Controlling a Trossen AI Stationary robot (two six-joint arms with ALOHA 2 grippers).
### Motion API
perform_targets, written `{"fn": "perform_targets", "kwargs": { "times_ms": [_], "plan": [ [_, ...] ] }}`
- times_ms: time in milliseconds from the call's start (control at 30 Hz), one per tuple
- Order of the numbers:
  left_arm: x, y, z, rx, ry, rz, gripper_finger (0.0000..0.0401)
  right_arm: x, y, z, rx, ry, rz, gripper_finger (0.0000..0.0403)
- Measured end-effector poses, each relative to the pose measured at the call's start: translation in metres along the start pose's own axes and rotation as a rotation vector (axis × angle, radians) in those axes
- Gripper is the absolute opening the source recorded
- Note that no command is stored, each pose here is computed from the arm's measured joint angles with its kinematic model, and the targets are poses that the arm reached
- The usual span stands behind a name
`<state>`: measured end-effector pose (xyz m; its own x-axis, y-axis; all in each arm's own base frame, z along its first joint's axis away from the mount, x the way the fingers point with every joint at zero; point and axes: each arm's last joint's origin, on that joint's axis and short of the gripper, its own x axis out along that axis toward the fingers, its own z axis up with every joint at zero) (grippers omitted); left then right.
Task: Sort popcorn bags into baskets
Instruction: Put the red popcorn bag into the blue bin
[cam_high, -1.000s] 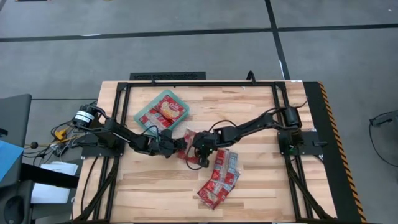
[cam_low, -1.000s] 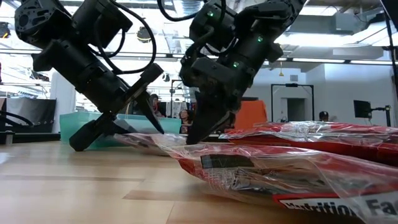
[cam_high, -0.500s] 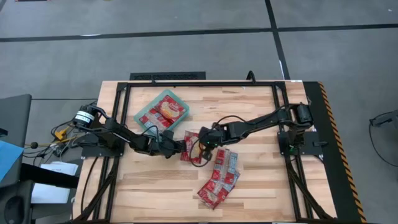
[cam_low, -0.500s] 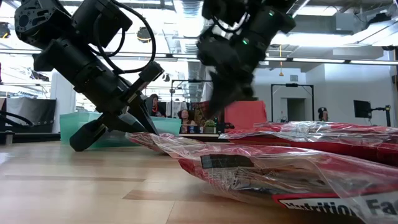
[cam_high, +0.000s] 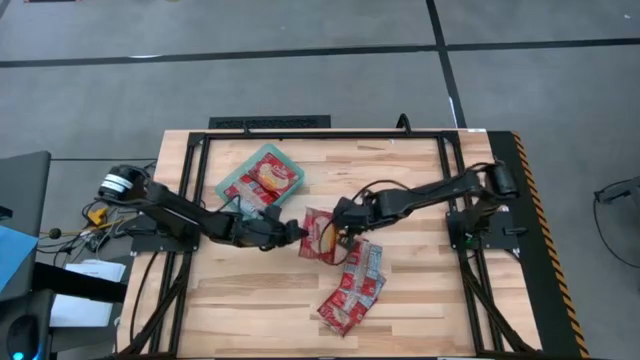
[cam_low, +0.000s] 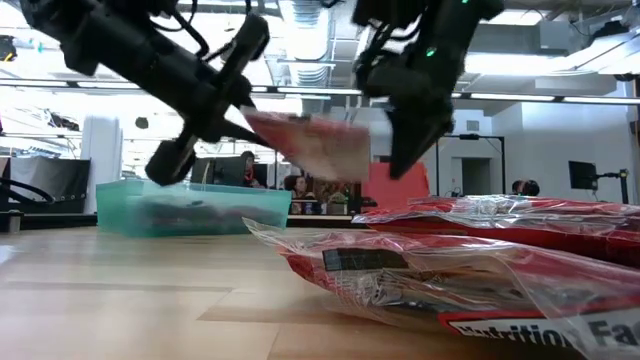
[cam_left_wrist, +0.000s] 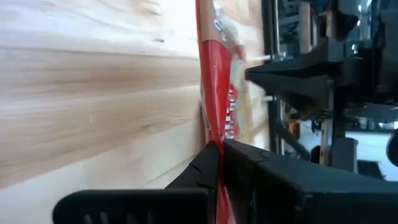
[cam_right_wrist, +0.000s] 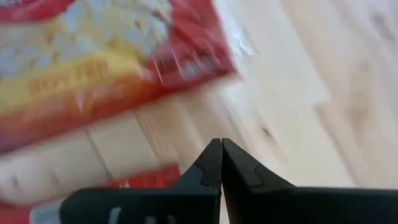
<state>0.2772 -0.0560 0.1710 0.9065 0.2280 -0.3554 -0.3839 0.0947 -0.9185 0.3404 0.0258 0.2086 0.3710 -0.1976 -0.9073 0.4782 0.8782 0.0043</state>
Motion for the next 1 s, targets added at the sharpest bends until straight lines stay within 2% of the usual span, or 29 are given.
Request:
{"fn": "perform_targets", "kwargs": {
  "times_ms": [167,233,333,433,567,667,867,1000],
  "plan": [
    [-0.018,-0.015,0.013,-0.006,-0.107,-0.022,0.0000,-0.047,-0.014,-0.005,0.014,-0.055,-0.030,0.0013],
    [-0.027,-0.025,0.022,-0.024,-0.197,-0.060,0.0000,-0.062,-0.020,-0.006,0.042,-0.094,-0.049,0.0013],
    [-0.042,-0.034,0.038,-0.006,-0.343,-0.061,0.0000,-0.083,-0.028,-0.009,0.077,-0.161,-0.085,0.0023],
    [-0.057,-0.035,0.058,0.015,-0.490,0.001,0.0000,-0.096,-0.034,-0.010,0.101,-0.217,-0.111,0.0034],
    [-0.067,-0.020,0.081,-0.055,-0.640,0.136,0.0000,-0.100,-0.038,-0.010,0.115,-0.237,-0.123,0.0035],
    [-0.067,-0.009,0.091,-0.112,-0.674,0.210,0.0000,-0.100,-0.039,-0.010,0.108,-0.230,-0.129,0.0027],
    [-0.051,0.001,0.102,-0.148,-0.699,0.266,0.0000,-0.096,-0.038,-0.010,0.097,-0.217,-0.139,0.0016],
    [-0.040,0.012,0.109,-0.207,-0.727,0.316,0.0000,-0.096,-0.038,-0.010,0.096,-0.216,-0.139,0.0027]
  ]
}}
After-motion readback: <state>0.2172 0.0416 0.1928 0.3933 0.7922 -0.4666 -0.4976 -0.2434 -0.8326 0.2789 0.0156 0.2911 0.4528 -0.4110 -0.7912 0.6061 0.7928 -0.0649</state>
